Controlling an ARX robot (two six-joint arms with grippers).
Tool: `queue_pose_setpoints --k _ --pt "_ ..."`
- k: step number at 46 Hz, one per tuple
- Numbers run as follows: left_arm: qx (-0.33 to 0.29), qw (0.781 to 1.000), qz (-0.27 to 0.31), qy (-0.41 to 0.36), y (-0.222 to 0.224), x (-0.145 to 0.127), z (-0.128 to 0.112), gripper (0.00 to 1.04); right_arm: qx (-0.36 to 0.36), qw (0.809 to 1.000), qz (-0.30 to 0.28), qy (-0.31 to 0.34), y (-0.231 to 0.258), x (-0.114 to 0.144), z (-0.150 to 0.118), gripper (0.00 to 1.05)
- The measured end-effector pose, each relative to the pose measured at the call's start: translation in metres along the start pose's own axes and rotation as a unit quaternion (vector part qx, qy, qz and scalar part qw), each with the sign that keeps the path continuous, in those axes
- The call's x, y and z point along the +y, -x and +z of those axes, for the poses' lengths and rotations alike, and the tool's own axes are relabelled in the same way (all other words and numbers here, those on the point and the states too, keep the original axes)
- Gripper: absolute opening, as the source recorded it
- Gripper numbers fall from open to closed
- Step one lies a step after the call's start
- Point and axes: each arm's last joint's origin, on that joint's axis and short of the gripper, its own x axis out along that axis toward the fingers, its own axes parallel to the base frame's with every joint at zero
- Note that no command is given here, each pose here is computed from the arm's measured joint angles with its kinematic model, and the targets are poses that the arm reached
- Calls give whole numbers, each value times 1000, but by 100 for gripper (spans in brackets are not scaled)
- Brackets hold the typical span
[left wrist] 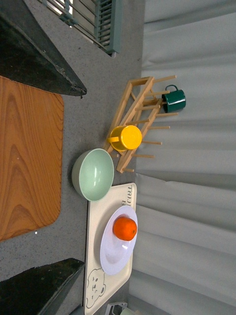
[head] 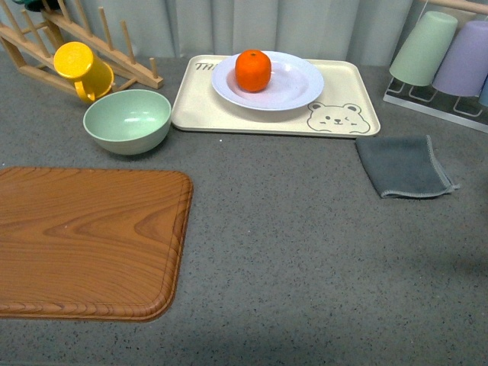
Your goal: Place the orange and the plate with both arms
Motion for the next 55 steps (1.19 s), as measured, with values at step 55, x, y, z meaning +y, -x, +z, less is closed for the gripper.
queue_pose_setpoints --k 55 --pt "0 1000 0 0 0 0 0 98 -12 1000 -9 0 88 -4 22 1"
